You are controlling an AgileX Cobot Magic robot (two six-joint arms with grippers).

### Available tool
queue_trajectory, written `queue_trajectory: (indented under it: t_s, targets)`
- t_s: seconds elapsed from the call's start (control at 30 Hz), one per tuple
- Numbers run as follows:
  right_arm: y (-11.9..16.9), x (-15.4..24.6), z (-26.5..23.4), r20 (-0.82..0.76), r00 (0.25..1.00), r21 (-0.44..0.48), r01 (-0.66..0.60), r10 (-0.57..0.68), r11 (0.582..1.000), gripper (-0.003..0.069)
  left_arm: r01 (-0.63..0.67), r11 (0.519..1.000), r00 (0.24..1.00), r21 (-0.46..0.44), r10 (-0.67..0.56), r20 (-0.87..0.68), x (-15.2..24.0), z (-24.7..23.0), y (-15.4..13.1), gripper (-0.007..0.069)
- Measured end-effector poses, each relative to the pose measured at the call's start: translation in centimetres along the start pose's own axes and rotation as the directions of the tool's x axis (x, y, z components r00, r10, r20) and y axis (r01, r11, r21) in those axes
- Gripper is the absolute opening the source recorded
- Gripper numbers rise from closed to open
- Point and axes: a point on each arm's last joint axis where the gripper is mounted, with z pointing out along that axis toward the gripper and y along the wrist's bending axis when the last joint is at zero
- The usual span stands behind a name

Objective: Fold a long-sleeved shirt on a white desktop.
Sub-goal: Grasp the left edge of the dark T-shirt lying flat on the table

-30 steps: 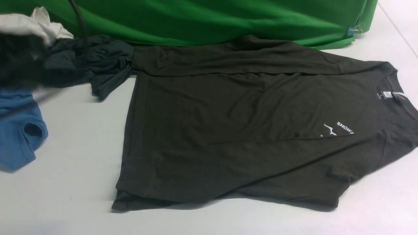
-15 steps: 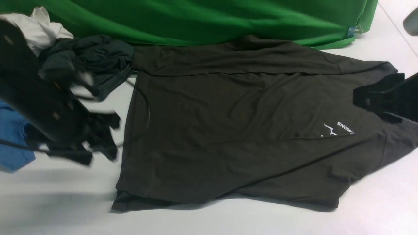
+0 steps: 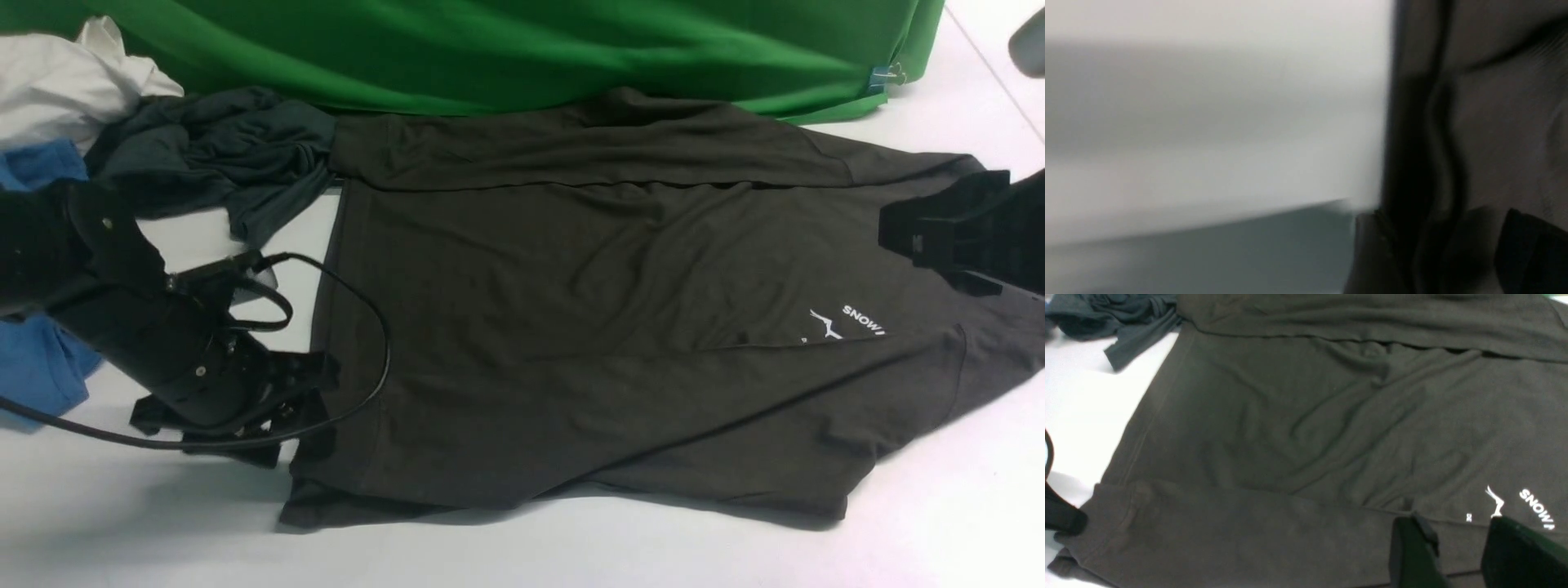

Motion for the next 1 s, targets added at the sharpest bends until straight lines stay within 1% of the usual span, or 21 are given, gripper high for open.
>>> queue_trajectory:
  t_s: [0.03, 0.07, 0.1, 0.13, 0.23, 0.27, 0.3, 0.37, 0.47, 0.57, 0.63, 0.67, 0.73, 0.8, 0.83, 0.97, 1.0]
  targets:
    - [0.0, -0.02, 0.0, 0.003, 1.0, 0.0, 0.0, 0.0, 1.0, 0.0242, 0.0, 1.0, 1.0, 0.003, 0.0, 0.001, -0.01, 0.0, -0.03, 0.036]
    - [0.0, -0.04, 0.0, 0.005, 1.0, 0.0, 0.002, -0.002, 1.0, 0.0242, -0.003, 1.0, 1.0, 0.01, 0.003, 0.009, -0.08, 0.0, -0.09, 0.0311]
    - [0.0, -0.04, 0.0, 0.005, 1.0, 0.0, 0.002, -0.002, 1.0, 0.0242, -0.003, 1.0, 1.0, 0.011, 0.003, 0.009, -0.08, 0.0, -0.1, 0.0304]
    - [0.0, -0.04, 0.0, 0.005, 1.0, 0.0, 0.003, -0.003, 1.0, 0.0242, -0.004, 1.0, 1.0, 0.013, 0.004, 0.01, -0.09, 0.0, -0.12, 0.0244]
    - [0.0, -0.06, 0.0, 0.006, 1.0, 0.0, 0.003, -0.003, 1.0, 0.0242, -0.012, 1.0, 1.0, 0.007, 0.012, 0.009, -0.08, 0.0, -0.07, 0.0153]
    - [0.0, -0.06, 0.0, 0.006, 1.0, 0.0, 0.003, -0.003, 1.0, 0.0242, -0.012, 1.0, 1.0, 0.007, 0.012, 0.009, -0.08, 0.0, -0.07, 0.0153]
    - [0.0, -0.06, 0.0, 0.006, 1.0, 0.0, 0.003, -0.003, 1.0, 0.0242, -0.019, 1.0, 1.0, 0.0, 0.019, 0.007, -0.06, 0.0, 0.0, 0.0107]
    - [0.0, -0.06, 0.0, 0.006, 1.0, 0.0, 0.003, -0.003, 1.0, 0.0242, -0.015, 1.0, 1.0, -0.003, 0.015, 0.006, -0.06, 0.0, 0.03, 0.0081]
    - [0.0, -0.06, 0.0, 0.006, 1.0, 0.0, 0.003, -0.003, 1.0, 0.0242, 0.012, 1.0, 1.0, -0.005, -0.012, 0.0, 0.0, 0.0, 0.05, 0.0071]
    - [0.0, -0.06, 0.0, 0.006, 1.0, 0.0, 0.003, -0.003, 1.0, 0.0242, 0.036, 0.999, 0.999, -0.011, -0.036, -0.013, 0.12, 0.0, 0.09, 0.0084]
    - [0.0, -0.06, 0.0, 0.006, 1.0, 0.0, 0.003, -0.003, 1.0, 0.0242, 0.043, 0.999, 0.999, -0.022, -0.044, -0.026, 0.25, -0.01, 0.19, 0.0113]
    - [0.0, -0.06, 0.0, 0.006, 1.0, 0.0, 0.003, -0.003, 1.0, 0.0242, 0.042, 0.999, 0.999, -0.029, -0.043, -0.032, 0.3, -0.01, 0.25, 0.0148]
    - [0.0, -0.06, 0.0, 0.006, 1.0, 0.0, 0.003, -0.003, 1.0, 0.0242, 0.044, 0.998, 0.998, -0.034, -0.045, -0.034, 0.32, -0.01, 0.3, 0.019]
    - [0.0, -0.06, 0.0, 0.006, 1.0, 0.0, 0.003, -0.003, 1.0, 0.0242, 0.034, 0.999, 0.999, -0.029, -0.035, -0.031, 0.3, 0.0, 0.24, 0.0283]
    - [0.0, -0.06, 0.0, 0.006, 1.0, 0.0, 0.003, -0.003, 1.0, 0.0242, 0.033, 0.999, 0.999, -0.02, -0.034, -0.027, 0.25, -0.01, 0.17, 0.0316]
    - [0.0, -0.06, 0.0, 0.006, 1.0, 0.0, 0.003, -0.003, 1.0, 0.0242, 0.046, 0.999, 0.999, 0.006, -0.046, -0.013, 0.09, 0.08, -0.04, 0.0367]
    - [0.0, -0.06, 0.0, 0.006, 1.0, 0.0, 0.003, -0.003, 1.0, 0.0242, 0.051, 0.999, 0.999, 0.01, -0.051, -0.016, 0.07, 0.2, -0.04, 0.0369]
